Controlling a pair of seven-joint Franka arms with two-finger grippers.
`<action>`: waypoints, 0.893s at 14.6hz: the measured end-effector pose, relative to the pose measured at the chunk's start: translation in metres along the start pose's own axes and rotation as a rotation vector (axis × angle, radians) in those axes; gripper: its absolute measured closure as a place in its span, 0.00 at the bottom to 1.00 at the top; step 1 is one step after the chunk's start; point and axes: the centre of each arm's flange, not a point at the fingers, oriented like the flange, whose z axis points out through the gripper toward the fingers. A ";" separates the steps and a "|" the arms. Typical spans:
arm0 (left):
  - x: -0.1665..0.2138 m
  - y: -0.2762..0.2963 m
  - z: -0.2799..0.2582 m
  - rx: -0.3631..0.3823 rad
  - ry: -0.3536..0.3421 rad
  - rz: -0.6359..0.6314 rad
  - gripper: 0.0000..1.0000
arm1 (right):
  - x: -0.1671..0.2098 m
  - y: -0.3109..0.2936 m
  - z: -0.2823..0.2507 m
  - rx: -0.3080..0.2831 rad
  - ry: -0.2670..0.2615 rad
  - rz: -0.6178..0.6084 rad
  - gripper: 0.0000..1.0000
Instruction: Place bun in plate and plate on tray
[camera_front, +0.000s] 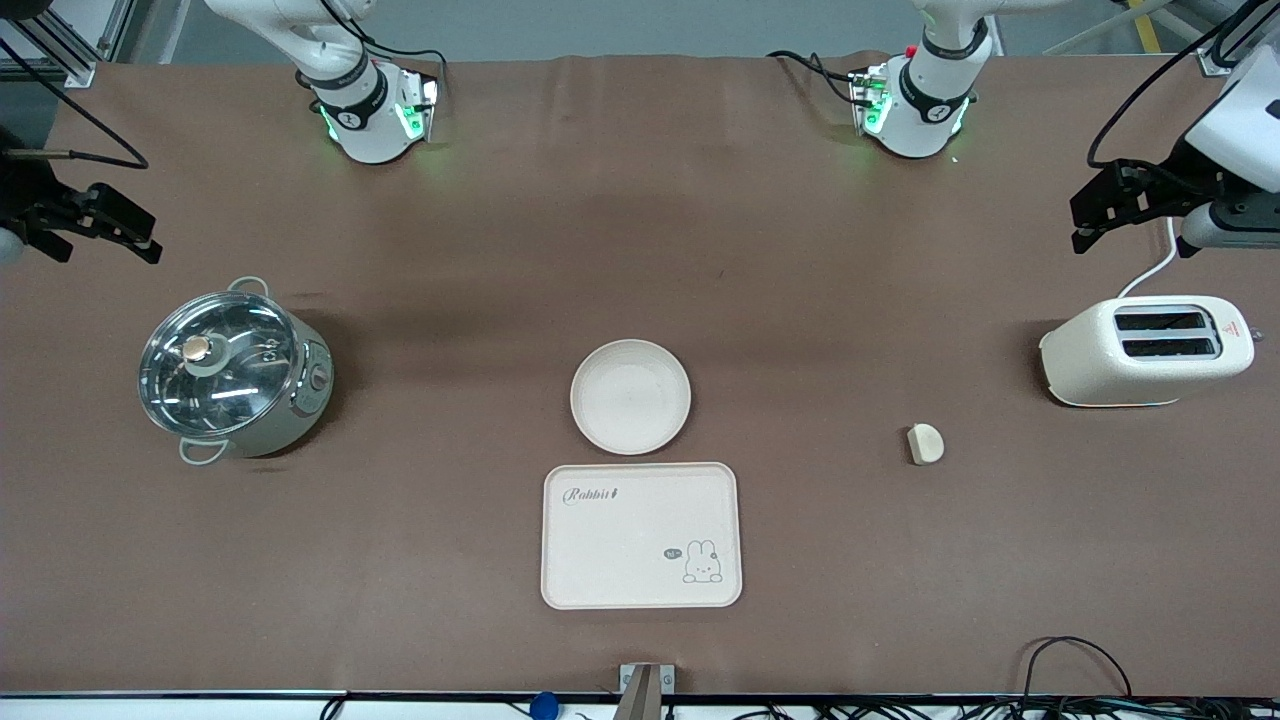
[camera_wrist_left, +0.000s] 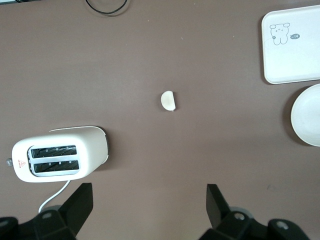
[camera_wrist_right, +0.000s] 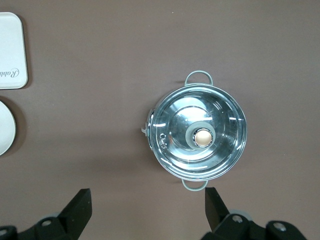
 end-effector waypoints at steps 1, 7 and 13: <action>0.001 0.000 0.001 -0.001 -0.001 0.000 0.00 | 0.000 0.000 0.000 0.000 0.000 0.000 0.00; 0.014 0.000 0.026 -0.014 -0.046 0.001 0.00 | 0.001 -0.015 0.001 0.034 0.000 -0.025 0.00; 0.061 0.003 0.133 -0.036 -0.070 -0.025 0.00 | 0.070 -0.141 0.130 0.183 0.013 -0.115 0.00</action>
